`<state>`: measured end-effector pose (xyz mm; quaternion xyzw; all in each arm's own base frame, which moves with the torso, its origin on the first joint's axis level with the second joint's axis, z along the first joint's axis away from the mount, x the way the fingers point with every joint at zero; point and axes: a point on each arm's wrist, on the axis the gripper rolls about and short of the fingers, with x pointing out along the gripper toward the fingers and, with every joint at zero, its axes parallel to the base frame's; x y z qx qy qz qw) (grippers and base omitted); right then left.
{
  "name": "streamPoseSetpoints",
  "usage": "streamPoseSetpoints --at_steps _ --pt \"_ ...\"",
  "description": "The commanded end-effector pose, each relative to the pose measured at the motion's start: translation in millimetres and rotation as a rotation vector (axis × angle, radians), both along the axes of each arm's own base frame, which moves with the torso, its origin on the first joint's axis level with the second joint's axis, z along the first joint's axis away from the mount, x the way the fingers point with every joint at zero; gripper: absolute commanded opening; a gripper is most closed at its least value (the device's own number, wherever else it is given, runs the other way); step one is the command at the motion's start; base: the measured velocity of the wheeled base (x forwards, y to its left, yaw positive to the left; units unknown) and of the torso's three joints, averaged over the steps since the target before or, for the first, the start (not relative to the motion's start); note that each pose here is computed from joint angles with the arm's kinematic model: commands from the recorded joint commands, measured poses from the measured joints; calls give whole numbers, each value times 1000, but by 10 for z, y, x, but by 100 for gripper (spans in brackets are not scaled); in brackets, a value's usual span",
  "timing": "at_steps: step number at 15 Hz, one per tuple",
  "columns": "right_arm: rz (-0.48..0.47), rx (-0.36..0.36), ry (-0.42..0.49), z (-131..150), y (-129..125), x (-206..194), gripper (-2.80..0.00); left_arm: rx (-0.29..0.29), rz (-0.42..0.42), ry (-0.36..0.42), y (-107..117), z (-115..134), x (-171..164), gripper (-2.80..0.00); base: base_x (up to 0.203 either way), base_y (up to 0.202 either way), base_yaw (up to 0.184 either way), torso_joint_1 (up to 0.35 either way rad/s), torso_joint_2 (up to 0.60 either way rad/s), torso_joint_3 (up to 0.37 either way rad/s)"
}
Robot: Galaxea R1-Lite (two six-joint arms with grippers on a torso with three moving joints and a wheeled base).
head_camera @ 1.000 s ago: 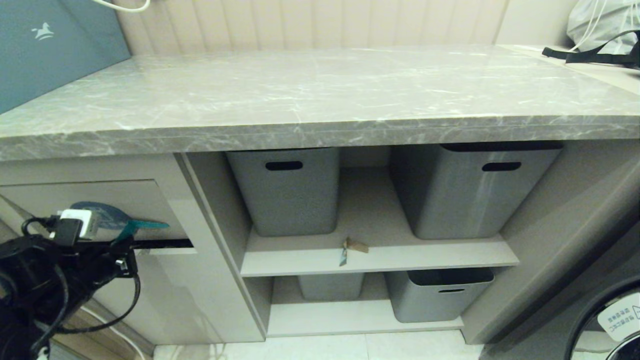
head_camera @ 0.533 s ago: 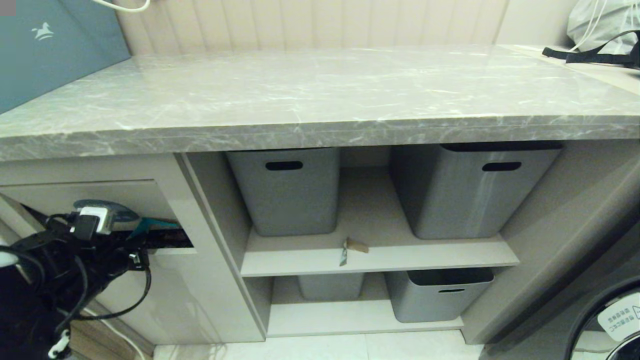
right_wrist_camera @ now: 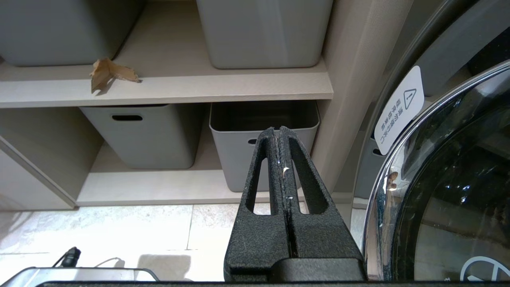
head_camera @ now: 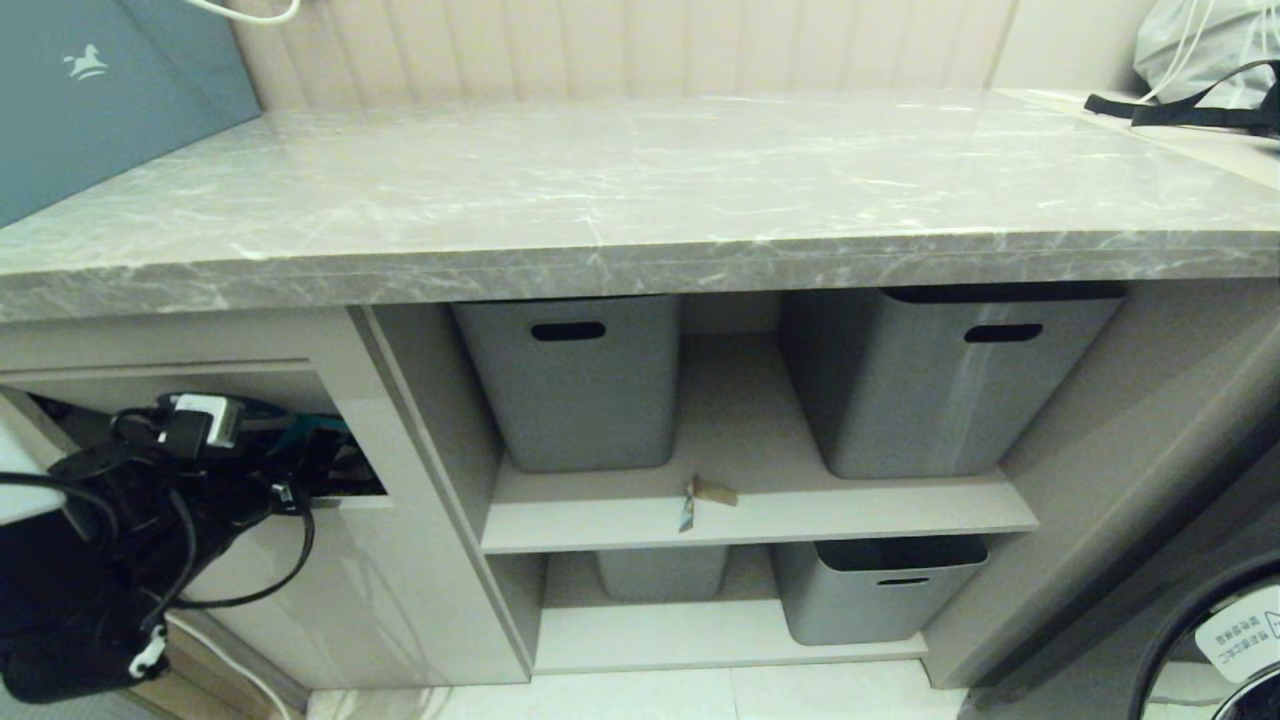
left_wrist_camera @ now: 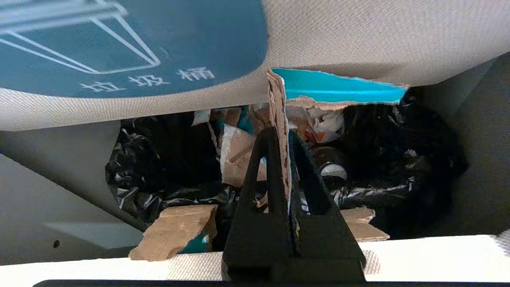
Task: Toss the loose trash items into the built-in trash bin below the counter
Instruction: Put the garbage in the trash can
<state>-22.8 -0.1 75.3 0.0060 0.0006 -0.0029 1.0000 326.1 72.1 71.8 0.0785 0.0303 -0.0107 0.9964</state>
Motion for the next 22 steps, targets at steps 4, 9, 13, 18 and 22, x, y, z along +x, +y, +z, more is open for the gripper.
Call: streamPoseSetpoints --at_steps 4,9,13,18,22 --pt "-1 0 0 0 0 0 -280 0 -1 1 11 -46 39 -280 0 0 0 0 0 0" --pt "0 0 0 0 0 0 -280 3 7 -8 53 -65 101 -280 0 0 0 0 0 0" --pt "0 0 0 0 0 0 -280 3 19 -5 94 -75 93 -280 0 0 0 0 0 0" --pt "0 0 0 0 0 0 -280 4 24 -6 109 -71 88 0 0 0 0 0 0 0" --pt "1 0 0 0 0 0 -280 5 25 -6 114 -69 86 0 0 0 0 0 0 0"
